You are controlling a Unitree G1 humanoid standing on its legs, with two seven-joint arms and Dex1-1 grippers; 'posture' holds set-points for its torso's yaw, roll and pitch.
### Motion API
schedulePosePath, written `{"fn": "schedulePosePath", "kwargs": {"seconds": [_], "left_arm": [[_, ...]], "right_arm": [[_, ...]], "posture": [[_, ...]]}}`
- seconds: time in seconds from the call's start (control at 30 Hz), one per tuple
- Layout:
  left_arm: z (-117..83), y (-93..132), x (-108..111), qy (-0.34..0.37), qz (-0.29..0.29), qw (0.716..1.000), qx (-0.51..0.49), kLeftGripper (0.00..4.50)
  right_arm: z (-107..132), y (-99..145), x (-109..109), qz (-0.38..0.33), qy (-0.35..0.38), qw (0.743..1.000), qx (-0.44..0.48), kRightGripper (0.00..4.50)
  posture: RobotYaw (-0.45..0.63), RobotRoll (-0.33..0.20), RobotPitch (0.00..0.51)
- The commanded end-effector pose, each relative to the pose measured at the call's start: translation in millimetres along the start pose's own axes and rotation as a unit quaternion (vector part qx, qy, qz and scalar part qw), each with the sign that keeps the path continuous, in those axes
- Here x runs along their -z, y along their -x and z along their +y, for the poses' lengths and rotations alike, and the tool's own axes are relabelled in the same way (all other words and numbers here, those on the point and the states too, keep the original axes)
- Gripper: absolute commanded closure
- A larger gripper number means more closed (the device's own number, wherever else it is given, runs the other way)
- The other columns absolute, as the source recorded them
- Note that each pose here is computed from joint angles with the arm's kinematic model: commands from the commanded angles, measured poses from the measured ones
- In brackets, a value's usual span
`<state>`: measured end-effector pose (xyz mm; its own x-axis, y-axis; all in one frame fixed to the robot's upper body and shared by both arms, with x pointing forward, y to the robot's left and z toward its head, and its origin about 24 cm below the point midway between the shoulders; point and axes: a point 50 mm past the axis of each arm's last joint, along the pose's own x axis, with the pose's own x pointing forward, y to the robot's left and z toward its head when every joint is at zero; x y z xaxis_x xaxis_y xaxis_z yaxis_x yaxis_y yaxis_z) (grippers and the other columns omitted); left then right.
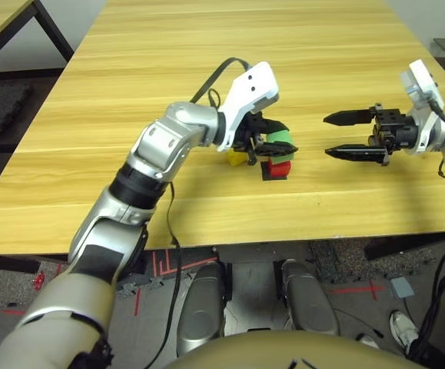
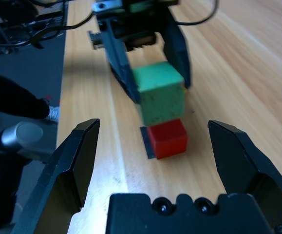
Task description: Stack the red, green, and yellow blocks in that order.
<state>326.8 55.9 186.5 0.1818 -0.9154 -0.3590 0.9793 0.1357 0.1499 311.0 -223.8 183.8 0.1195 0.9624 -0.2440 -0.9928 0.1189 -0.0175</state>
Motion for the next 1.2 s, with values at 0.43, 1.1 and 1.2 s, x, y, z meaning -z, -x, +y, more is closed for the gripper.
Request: {"fn": "schedulePosePath", "kwargs": {"seconds": [0.43, 1.1, 1.2], "left_arm": [[14.0, -12.7, 20.5, -0.032, 0.033, 0.999, 0.017, 2.47], [11.1, -13.5, 24.1, -0.018, 0.038, 0.999, 0.018, 0.43], [15.7, -0.9, 9.9, -0.011, 0.019, 1.0, -0.016, 0.02]], "right_arm": [[6.9, -5.1, -2.3, -0.01, -0.002, 1.0, 0.008, 0.0], [1.4, -7.3, -6.5, -0.029, 0.004, 0.999, 0.039, 0.0], [-2.6, -3.3, -9.0, -0.026, 0.011, 0.998, 0.047, 0.0]], "posture": [[0.15, -0.049, 0.13], [0.16, -0.058, 0.117], [0.17, -0.061, 0.101]]}}
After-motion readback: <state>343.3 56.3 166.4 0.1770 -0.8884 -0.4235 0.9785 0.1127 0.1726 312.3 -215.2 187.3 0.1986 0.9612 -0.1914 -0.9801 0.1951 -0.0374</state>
